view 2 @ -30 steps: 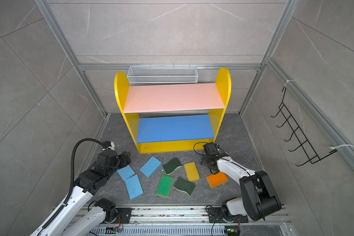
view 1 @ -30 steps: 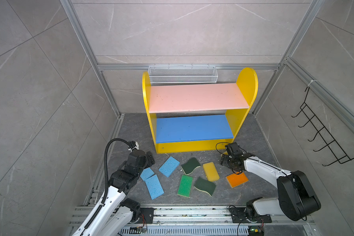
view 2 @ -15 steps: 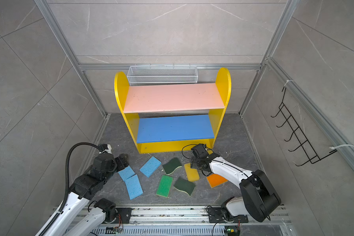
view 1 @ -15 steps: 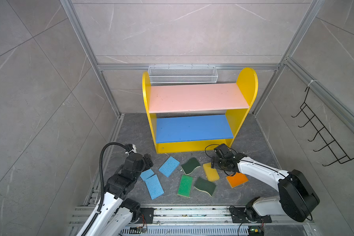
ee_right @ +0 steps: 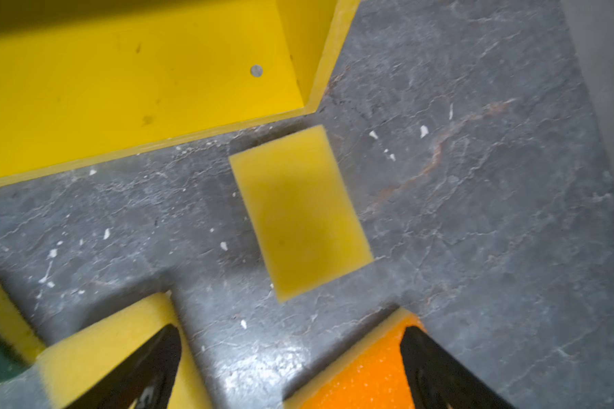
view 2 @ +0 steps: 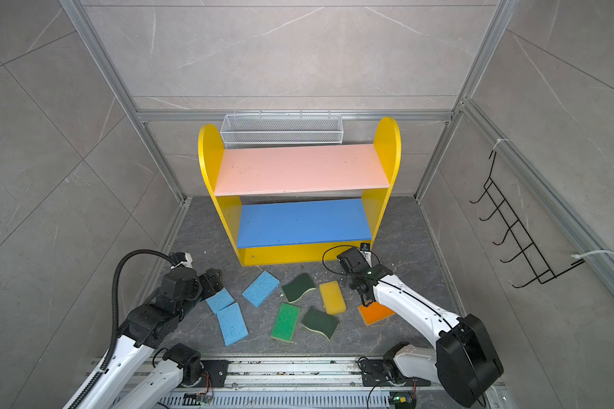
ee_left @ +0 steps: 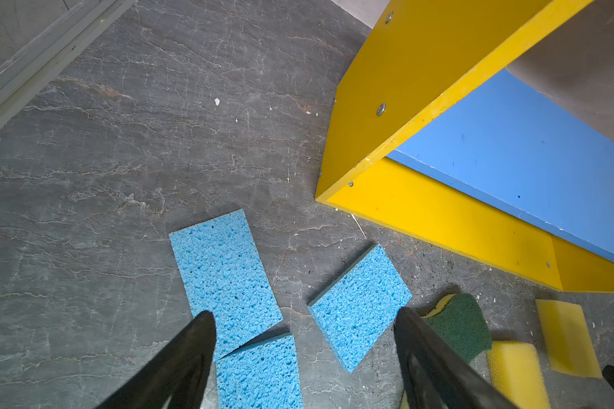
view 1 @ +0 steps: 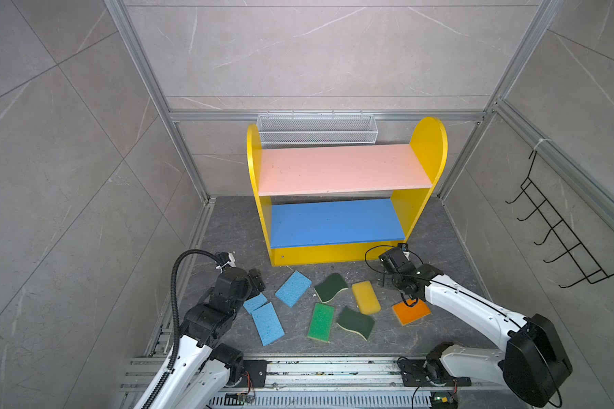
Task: Arrange cleaning sponges on a shelf
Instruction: Pick up the cleaning sponge at the middle-right of the table.
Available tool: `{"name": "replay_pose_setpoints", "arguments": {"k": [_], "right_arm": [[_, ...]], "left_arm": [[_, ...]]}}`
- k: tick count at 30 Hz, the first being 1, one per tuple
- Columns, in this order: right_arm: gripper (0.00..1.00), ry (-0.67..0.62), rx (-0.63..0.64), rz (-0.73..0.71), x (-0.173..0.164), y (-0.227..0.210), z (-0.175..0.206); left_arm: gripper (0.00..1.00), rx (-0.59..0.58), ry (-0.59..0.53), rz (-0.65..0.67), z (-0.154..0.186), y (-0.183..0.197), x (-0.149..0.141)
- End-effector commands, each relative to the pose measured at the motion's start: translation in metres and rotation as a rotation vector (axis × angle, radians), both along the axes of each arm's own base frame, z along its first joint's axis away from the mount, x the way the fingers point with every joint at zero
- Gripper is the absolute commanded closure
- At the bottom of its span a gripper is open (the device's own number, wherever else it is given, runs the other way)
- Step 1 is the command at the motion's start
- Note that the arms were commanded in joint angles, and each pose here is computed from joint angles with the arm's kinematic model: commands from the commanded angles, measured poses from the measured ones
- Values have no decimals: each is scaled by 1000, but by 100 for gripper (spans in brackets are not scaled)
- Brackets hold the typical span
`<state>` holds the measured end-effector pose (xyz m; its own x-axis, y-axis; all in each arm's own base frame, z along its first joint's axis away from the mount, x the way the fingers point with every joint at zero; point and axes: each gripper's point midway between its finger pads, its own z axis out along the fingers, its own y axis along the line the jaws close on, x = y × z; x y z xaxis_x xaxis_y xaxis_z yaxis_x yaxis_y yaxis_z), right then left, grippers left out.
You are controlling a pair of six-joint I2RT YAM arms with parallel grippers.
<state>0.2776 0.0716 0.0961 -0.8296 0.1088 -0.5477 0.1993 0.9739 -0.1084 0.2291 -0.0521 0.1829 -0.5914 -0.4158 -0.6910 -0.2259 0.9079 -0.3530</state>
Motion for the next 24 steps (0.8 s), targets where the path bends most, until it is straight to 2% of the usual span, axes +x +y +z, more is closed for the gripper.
{"name": "replay_pose_setpoints", "arguments": {"k": [1,7,10,19,24], "right_arm": [[1,11,-27,-12,10,-7,0],[1,49,72,-66,17,-18,-18],[1,60,113,-47,22,-16,-22],[1,145,152,-49,26,-12,-47],[1,148,168,-61,28,-16,-54]], "left_arm": [[18,-16,14,0,-2,-3,-1],[17,-5,30,7,-6,-2,1],[17,-1,42,11,-8,-2,2],[15,5,51,39,-7,0,5],[15,11,44,49,-4,2,5]]}}
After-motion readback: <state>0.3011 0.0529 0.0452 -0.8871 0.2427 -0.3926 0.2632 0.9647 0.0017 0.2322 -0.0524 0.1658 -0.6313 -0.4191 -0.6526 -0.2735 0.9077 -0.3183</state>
